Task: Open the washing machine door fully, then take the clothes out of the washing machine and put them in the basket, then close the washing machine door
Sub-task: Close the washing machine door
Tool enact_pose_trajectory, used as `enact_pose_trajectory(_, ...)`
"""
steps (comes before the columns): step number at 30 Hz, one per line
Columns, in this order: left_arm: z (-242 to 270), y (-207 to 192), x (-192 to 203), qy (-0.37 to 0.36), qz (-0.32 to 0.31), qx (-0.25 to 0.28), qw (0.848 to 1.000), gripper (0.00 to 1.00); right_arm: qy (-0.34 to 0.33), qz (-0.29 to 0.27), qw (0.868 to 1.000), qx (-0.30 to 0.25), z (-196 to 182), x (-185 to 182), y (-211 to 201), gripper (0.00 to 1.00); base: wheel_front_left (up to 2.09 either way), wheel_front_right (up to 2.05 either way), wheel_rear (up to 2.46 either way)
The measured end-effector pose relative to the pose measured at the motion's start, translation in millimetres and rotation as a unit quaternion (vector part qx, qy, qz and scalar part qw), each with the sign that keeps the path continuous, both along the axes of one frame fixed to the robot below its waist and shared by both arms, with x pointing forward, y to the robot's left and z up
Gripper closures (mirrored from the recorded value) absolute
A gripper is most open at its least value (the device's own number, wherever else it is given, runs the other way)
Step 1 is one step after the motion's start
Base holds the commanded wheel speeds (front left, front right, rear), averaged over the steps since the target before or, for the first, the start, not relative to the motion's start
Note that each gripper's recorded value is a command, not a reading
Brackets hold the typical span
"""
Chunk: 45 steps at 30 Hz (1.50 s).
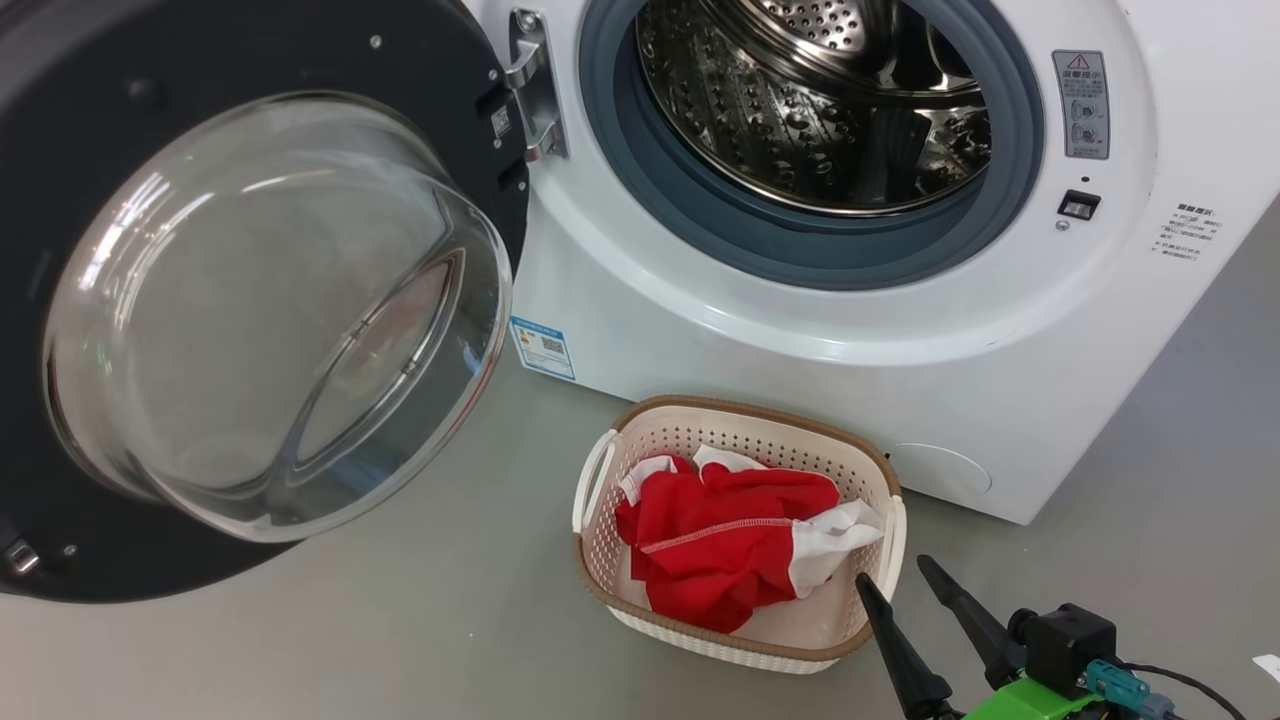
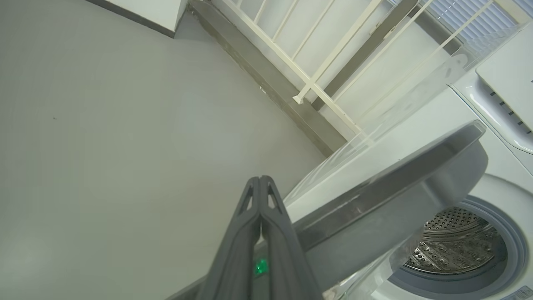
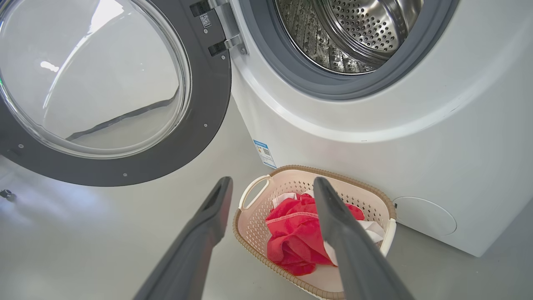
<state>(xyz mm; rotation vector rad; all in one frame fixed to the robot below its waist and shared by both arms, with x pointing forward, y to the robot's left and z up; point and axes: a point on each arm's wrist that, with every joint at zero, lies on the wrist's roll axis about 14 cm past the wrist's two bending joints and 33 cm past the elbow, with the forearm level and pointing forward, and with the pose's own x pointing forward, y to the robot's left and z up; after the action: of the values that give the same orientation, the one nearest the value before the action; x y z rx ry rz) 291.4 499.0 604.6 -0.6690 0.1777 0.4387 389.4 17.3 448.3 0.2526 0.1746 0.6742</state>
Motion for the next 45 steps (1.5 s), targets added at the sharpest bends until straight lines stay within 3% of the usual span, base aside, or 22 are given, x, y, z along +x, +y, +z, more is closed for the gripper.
enact_pose_trajectory(5, -10.5, -7.8, 0.6, 0.020, -0.022, -0.042, 0.999, 1.00, 0.003, -0.001, 1.000, 0.000, -1.9, -0.3, -0.9, 0.00, 0.00, 0.00, 0.00)
enact_pose_trajectory(15, -19.0, -26.7, 2.5, 0.036, -0.068, -0.080, 0.994, 1.00, 0.006, -0.005, 1.000, -0.001, -4.2, 1.0, -3.3, 0.00, 0.00, 0.00, 0.00)
enact_pose_trajectory(25, -12.5, -65.9, -2.4, 0.035, -0.159, -0.107, 0.981, 1.00, -0.004, -0.010, 1.000, 0.001, 3.0, 0.6, -5.8, 0.00, 0.00, 0.00, 0.00)
enact_pose_trajectory(37, -16.1, -156.0, 1.4, 0.047, -0.322, -0.123, 0.937, 1.00, -0.018, -0.037, 0.999, 0.004, 13.8, 3.0, -21.5, 0.00, 0.00, 0.00, 0.00)
enact_pose_trajectory(45, -6.2, -222.1, 8.1, 0.029, -0.430, -0.119, 0.895, 1.00, -0.022, -0.058, 0.998, 0.014, 20.8, 0.0, -30.5, 0.00, 0.00, 0.00, 0.00)
